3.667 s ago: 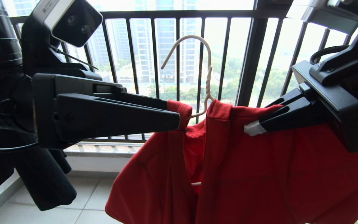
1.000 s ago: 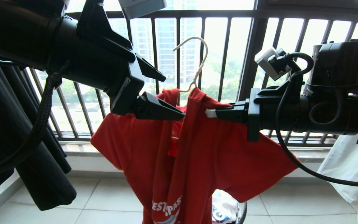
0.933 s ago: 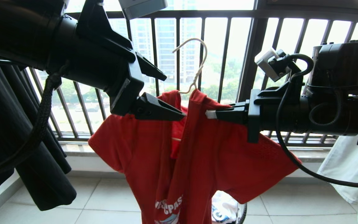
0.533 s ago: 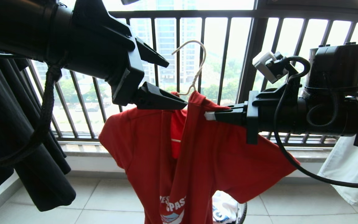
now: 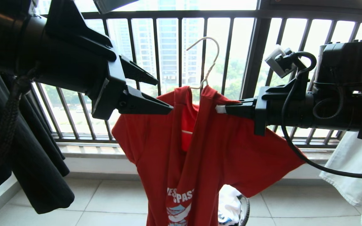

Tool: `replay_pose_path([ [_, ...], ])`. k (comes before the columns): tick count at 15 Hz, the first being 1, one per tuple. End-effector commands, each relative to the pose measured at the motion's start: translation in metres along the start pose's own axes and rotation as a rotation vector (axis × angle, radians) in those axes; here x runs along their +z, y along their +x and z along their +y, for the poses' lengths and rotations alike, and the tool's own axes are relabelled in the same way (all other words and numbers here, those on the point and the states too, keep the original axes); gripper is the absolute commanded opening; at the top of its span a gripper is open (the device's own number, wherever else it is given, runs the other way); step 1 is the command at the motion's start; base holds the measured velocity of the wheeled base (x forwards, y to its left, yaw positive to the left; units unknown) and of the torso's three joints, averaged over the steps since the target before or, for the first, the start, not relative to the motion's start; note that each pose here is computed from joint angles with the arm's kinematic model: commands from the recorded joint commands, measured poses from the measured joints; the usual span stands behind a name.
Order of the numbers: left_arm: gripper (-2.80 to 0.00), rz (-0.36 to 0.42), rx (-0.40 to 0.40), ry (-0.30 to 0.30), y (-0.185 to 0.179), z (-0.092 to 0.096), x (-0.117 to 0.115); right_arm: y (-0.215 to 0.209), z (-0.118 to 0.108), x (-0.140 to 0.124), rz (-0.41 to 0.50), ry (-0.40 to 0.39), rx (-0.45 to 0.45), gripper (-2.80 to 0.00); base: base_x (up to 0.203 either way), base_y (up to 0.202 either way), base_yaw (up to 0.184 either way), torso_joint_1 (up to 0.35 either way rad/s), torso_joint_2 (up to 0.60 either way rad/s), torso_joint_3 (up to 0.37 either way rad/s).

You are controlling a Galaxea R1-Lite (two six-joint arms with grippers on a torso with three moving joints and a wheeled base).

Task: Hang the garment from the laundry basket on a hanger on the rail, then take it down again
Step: Hang the clothes rack on the clothesline

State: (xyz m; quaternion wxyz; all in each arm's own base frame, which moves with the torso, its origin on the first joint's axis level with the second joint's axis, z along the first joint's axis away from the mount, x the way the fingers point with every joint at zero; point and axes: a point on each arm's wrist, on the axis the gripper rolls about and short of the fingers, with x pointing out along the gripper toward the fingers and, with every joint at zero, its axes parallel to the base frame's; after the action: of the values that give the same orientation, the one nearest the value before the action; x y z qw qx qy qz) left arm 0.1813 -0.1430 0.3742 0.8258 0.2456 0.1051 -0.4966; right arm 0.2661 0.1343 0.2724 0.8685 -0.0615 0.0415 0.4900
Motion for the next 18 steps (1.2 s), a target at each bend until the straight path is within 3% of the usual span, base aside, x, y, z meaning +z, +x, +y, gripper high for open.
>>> replay_pose_path([
  [1, -2.80, 0.053, 0.005, -0.091, 0.001, 0.001, -0.015, -0.004, -0.011, -0.001, 0.000, 0.002, -0.036, -2.80, 0.000, 0.000, 0.000, 0.000, 0.00, 0.000],
  [5, -2.80, 0.092, 0.029, -0.443, -0.005, -0.001, -0.032, -0.013, -0.023, 0.000, -0.004, 0.003, -0.087, -2.80, 0.000, 0.000, 0.000, 0.000, 0.00, 0.000],
  [7, -2.80, 0.070, 0.062, -0.534, -0.006, -0.002, -0.044, -0.016, -0.028, 0.000, -0.004, 0.002, -0.110, -2.80, 0.000, 0.000, 0.000, 0.000, 0.00, 0.000],
  [9, -2.80, -0.002, 0.139, -0.565, -0.002, 0.006, -0.060, -0.021, -0.032, 0.000, -0.003, 0.000, -0.137, -2.80, 0.000, 0.000, 0.000, 0.000, 0.00, 0.000],
  [11, -2.80, -0.143, 0.268, -0.544, -0.008, 0.025, -0.064, -0.029, -0.035, 0.002, -0.008, -0.003, -0.170, -2.80, 0.000, 0.000, 0.000, 0.000, 0.00, 0.000],
  [12, -2.80, -0.161, 0.322, -0.550, -0.015, 0.031, -0.065, -0.032, -0.040, 0.000, -0.004, 0.002, -0.192, -2.80, 0.000, 0.000, 0.000, 0.000, 0.00, 0.000],
  [18, -2.80, -0.073, 0.491, -0.541, 0.003, 0.047, -0.073, -0.043, -0.049, -0.002, 0.014, 0.010, -0.309, -2.80, 0.000, 0.000, 0.000, 0.046, -0.26, -0.229],
])
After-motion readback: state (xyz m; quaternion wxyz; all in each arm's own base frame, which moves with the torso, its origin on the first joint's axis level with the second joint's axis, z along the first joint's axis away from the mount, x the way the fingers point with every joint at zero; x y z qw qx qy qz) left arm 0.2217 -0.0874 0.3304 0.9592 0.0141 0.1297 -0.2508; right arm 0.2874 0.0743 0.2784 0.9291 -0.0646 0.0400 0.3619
